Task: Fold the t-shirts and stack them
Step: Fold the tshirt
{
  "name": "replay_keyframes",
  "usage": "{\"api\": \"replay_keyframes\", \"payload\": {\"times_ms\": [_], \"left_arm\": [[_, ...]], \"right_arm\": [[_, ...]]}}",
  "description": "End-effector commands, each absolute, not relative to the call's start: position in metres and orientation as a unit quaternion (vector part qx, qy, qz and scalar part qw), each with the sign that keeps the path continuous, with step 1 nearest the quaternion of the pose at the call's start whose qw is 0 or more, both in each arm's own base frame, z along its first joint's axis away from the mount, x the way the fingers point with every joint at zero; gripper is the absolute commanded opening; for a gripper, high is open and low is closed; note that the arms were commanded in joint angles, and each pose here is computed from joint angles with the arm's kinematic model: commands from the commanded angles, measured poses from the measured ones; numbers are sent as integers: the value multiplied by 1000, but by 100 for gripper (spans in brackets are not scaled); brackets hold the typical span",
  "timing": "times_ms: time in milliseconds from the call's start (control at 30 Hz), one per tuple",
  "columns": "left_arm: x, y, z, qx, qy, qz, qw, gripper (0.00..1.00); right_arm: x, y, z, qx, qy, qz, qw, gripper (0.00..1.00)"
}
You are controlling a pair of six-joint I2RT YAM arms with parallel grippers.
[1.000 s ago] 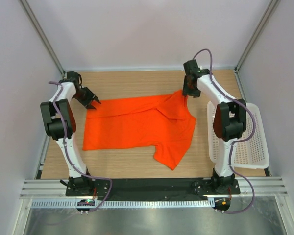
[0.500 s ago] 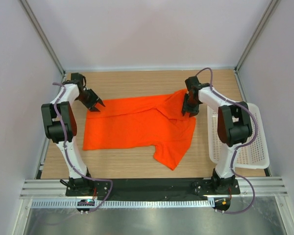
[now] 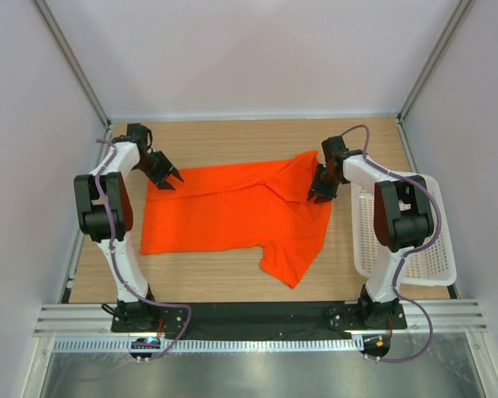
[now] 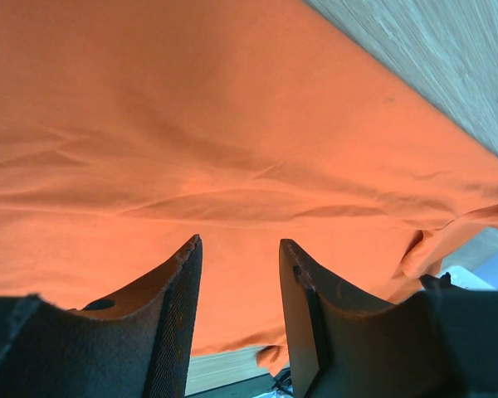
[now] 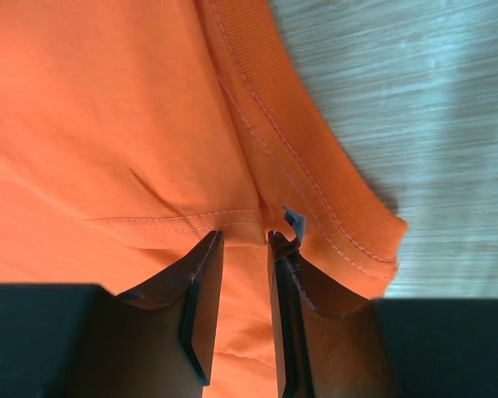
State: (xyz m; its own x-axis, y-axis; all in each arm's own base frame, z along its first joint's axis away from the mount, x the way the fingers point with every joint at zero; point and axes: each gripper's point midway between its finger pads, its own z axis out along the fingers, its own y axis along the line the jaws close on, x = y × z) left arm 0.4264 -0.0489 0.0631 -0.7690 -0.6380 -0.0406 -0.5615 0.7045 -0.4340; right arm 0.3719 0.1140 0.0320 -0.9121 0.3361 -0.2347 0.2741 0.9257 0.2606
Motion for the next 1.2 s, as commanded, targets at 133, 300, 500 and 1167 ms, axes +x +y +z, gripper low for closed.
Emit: {"api": "replay_keyframes", "payload": {"times_ms": [133, 300, 500, 1167], "left_arm": [[423, -62, 90, -301, 920, -222, 114, 43], [423, -78, 105, -266, 924, -239, 133, 43], [418, -133, 119, -190, 934, -265, 149, 43], [393, -211, 114, -118, 943, -289, 117, 42]], "right_arm": [[389, 118, 40, 176, 960, 152, 159, 34], [392, 127, 46, 185, 955, 177, 151, 10], [424, 161, 110, 247, 908, 289, 178, 1], [380, 108, 62, 171, 959, 157, 162, 34]]}}
